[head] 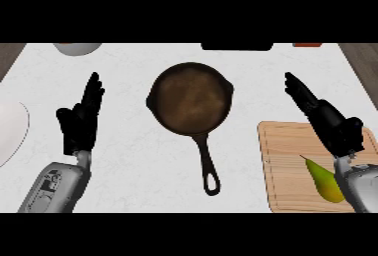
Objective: Pick the pear from the cutting board and place it in the pan
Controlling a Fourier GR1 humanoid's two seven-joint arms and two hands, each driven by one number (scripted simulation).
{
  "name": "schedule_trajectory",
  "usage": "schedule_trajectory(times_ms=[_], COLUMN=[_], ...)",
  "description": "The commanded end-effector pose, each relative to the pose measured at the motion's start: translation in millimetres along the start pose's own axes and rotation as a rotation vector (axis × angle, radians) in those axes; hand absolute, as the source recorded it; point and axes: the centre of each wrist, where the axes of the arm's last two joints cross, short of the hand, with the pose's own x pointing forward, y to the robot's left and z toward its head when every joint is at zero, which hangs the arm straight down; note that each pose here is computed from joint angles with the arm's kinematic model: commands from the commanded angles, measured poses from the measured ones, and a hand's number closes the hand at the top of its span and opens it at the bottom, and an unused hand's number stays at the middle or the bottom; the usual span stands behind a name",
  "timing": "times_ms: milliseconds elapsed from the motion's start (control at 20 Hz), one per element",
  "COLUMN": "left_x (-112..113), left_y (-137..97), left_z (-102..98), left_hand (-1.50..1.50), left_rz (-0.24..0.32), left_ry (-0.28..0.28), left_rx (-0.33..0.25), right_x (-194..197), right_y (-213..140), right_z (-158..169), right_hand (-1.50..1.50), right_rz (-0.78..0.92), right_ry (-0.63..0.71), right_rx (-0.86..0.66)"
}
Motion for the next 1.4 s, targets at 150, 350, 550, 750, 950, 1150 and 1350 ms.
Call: schedule_trajectory(times_ms=[150,350,550,750,950,1150,1350], left_x=[11,-5,-11,-14,-18,-12,-16], left_y=[-21,-39,-31,-31,-39,-42,-32], left_z=[13,38,50,51,53,51,57], left_hand=[0.0,0.0,0.0,0.0,0.0,0.0,0.0], left_rz=[0.085,0.163,0.163,0.174,0.168,0.171,0.151], left_ry=[-0.121,-0.125,-0.115,-0.125,-0.128,-0.144,-0.148], left_rx=[-0.139,-0.244,-0.267,-0.284,-0.305,-0.316,-0.324], right_x=[-20,-67,-90,-85,-64,-32,-23], right_y=[-18,-105,-154,-196,-207,-204,-180], right_z=[2,50,96,98,81,51,31], right_hand=[1.5,1.5,-1.5,-1.5,-1.5,-1.5,-1.5], right_rz=[-0.415,-0.369,-0.469,-0.357,-0.249,-0.108,0.019], right_ry=[-0.193,-0.017,-0.106,-0.107,-0.102,-0.09,-0.04], right_rx=[0.246,0.149,0.301,0.359,0.425,0.524,0.641])
